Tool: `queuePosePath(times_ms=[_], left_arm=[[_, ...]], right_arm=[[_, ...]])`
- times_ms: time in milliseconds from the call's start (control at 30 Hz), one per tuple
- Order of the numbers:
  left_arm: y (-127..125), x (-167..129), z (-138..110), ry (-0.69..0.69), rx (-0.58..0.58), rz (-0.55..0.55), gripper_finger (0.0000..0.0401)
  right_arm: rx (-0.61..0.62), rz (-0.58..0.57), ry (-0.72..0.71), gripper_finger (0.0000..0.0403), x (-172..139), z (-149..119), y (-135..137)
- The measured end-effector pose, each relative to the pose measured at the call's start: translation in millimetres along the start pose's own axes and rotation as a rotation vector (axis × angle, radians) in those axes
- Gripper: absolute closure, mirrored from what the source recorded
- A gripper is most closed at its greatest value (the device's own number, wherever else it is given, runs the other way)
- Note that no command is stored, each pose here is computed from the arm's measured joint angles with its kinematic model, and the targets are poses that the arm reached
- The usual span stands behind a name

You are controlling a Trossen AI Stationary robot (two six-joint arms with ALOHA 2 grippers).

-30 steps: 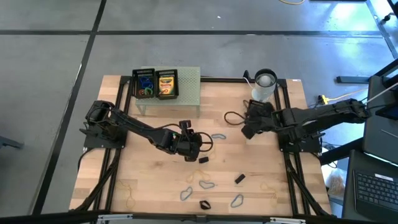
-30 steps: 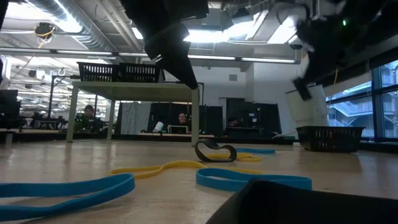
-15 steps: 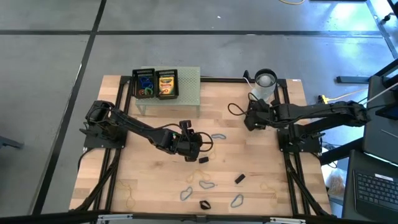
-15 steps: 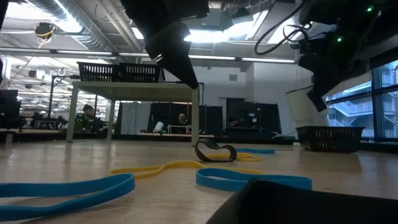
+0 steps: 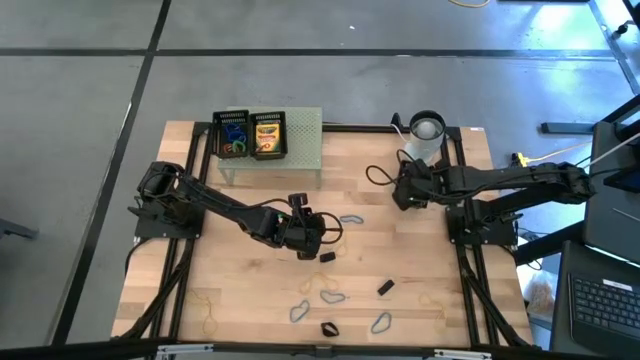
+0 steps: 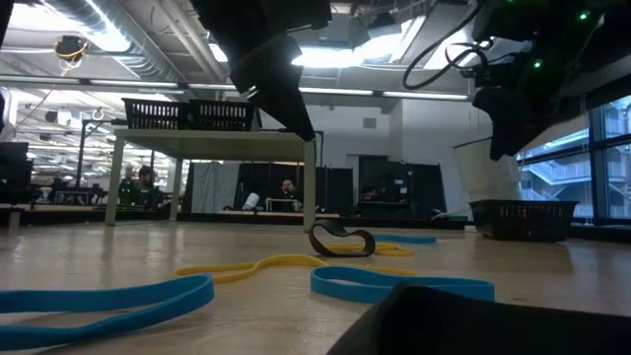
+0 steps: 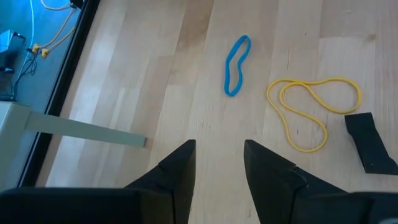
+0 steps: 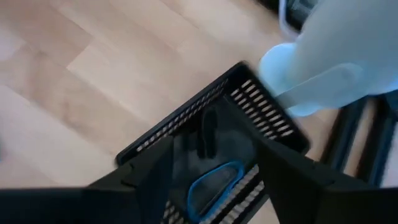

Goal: Pick & Place Office Desk Supplies
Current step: Put the blue rubber band into the black bin

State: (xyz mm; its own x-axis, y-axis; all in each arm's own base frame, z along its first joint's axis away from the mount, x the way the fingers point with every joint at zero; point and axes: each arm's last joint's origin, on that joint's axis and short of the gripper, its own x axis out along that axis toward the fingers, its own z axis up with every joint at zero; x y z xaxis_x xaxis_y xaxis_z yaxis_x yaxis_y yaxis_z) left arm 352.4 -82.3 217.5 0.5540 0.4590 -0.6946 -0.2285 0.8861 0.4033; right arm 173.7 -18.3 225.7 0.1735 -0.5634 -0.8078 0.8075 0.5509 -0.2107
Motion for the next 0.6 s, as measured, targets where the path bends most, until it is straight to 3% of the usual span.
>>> queuePosePath(times_ms=[133, 367, 600], left_arm=[[0, 0, 0, 0.000, 0.000, 0.000, 0.0271], [-1, -1, 0, -0.001, 0.060, -0.002, 0.0271], [-6, -7, 0, -0.015, 0.073, -0.013, 0.0272]], right_arm=[[0.019, 0.100, 0.050, 0.0170, -6, 4, 5], [0.008, 0.295, -0.077, 0.0195, -16, 12, 31], [-0.119, 0.337, -0.085, 0.0210, -3, 5, 69]])
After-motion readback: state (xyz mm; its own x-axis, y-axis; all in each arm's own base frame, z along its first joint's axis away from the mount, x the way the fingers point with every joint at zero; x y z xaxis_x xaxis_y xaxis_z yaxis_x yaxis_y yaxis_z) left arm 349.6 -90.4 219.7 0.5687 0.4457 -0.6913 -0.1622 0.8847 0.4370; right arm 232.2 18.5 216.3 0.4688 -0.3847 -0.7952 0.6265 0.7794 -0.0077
